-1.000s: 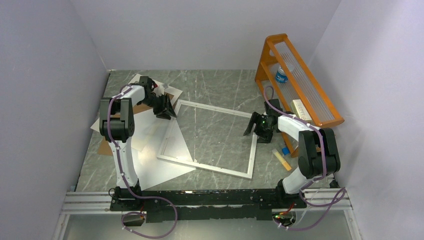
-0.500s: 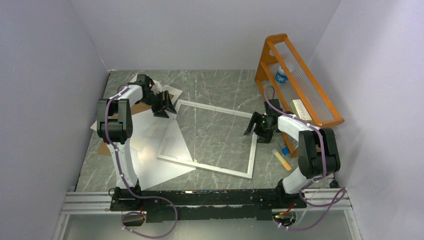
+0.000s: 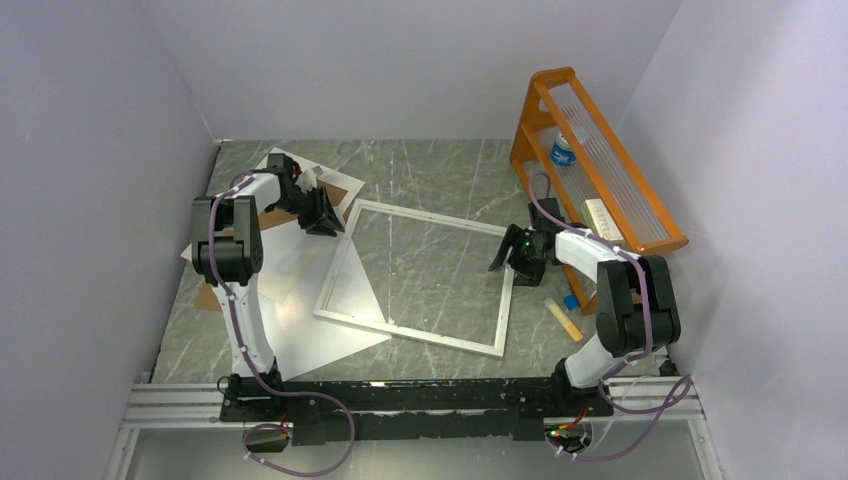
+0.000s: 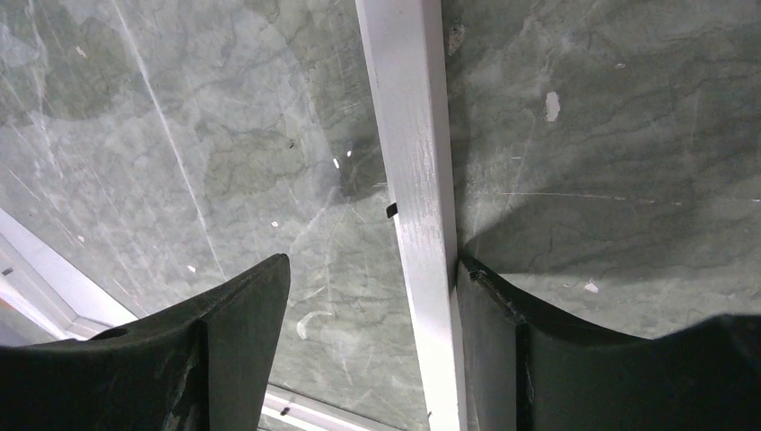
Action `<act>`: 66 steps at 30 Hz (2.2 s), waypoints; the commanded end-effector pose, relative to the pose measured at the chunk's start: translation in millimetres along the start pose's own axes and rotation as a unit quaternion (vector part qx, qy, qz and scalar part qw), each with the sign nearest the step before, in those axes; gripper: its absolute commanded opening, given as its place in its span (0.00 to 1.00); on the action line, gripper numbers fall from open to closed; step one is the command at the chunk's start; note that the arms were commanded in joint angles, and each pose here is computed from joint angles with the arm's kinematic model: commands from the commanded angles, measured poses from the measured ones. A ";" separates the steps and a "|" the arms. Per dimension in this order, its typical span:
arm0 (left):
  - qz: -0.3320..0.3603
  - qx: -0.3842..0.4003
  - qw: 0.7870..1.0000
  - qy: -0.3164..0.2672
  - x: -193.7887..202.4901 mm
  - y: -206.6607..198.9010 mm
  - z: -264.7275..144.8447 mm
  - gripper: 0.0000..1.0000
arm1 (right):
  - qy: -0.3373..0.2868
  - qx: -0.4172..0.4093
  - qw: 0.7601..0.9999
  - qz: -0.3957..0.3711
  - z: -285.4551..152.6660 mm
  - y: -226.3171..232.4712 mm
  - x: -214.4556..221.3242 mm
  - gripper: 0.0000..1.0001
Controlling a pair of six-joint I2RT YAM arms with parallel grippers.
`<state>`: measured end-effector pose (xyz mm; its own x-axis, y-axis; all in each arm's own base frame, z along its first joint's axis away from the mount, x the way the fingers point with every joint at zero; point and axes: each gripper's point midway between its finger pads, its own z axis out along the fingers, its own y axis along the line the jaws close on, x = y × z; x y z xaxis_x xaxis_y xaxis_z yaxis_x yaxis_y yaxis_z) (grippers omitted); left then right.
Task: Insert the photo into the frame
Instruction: Adjust the photo frame item on the photo frame.
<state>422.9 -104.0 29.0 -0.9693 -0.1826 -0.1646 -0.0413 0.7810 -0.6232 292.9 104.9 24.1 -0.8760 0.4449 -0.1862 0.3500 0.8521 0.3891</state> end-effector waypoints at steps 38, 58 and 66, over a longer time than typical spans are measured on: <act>0.073 -0.155 0.977 0.127 54.1 26.9 53.1 0.42 | 0.012 -0.114 0.992 -0.048 -4.2 41.8 -1.5 0.74; 0.085 -0.198 0.976 0.042 18.8 17.9 28.7 0.44 | -0.076 0.059 0.995 -0.022 -26.6 -3.9 -37.6 0.75; 0.070 -0.208 0.975 0.021 17.7 16.9 14.3 0.56 | -0.087 0.036 0.994 -0.054 -42.7 17.4 -46.6 0.76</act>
<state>422.1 -122.9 25.3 -0.9735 -0.0250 -0.2272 0.0505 0.9458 -0.3207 310.5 81.2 48.0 -0.8548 0.4164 -0.3097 0.3430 0.9012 0.2651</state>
